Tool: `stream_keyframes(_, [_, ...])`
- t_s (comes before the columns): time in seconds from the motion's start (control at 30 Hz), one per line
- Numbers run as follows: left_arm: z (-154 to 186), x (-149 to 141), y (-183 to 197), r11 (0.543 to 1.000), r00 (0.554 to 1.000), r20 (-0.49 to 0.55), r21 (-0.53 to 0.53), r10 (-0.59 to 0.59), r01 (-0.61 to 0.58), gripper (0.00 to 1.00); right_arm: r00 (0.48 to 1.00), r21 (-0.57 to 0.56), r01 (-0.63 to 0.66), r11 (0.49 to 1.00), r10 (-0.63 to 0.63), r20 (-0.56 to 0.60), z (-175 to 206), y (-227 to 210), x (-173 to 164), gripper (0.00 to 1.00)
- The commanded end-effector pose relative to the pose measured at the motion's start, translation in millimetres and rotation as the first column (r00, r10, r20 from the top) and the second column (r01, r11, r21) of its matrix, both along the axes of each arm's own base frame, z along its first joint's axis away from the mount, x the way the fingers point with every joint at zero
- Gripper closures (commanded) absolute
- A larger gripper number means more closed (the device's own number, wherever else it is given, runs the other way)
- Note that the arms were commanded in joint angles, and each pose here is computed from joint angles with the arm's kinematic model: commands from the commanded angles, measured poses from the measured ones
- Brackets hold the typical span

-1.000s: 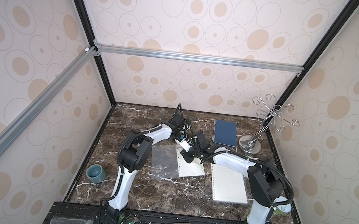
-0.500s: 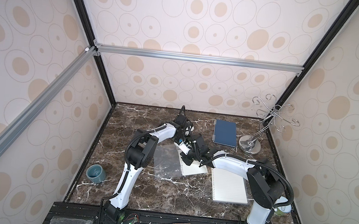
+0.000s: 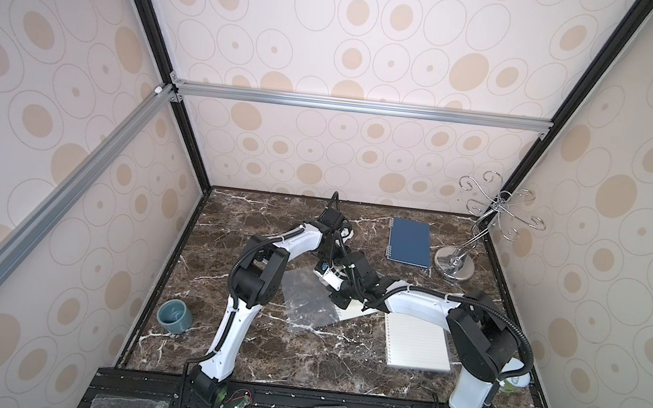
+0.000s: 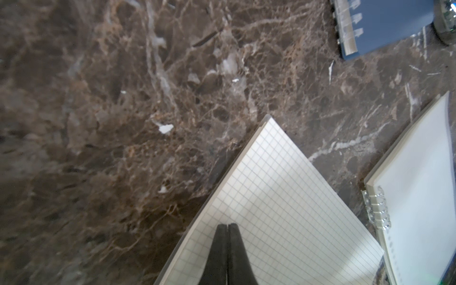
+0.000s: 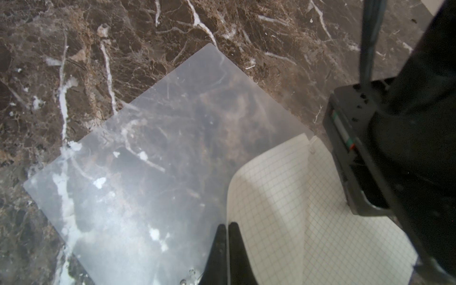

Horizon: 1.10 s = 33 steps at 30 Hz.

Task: Tear off pages from different notebooks
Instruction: Tear off the paper from the notebook.

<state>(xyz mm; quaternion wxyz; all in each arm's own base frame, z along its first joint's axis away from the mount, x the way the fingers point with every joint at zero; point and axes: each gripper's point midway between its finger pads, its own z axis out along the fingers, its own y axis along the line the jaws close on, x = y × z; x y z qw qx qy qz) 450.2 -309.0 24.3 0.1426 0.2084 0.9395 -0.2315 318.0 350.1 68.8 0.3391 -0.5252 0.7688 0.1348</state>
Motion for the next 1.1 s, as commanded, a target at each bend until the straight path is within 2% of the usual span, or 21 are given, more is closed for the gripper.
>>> stream_keyframes(0.0, [-74.1, -27.2, 36.2, 0.978, 0.991, -0.133, 0.206, 0.013, 0.015, 0.96, 0.996, 0.009, -0.087, 0.996, 0.087, 0.018, 5.3, 8.2, -14.6, 1.00])
stream_keyframes(0.43, [-83.9, -27.9, 42.8, 0.970, 0.990, -0.137, 0.241, 0.017, 0.017, 0.99, 0.972, 0.023, -0.232, 0.973, 0.232, -0.018, 0.1, 22.7, -48.0, 1.00])
stream_keyframes(1.07, [-90.7, -25.0, 49.4, 0.965, 0.991, -0.132, 0.262, 0.025, 0.010, 1.00, 0.948, 0.017, -0.314, 0.949, 0.315, -0.050, -8.4, 33.6, -118.1, 1.00])
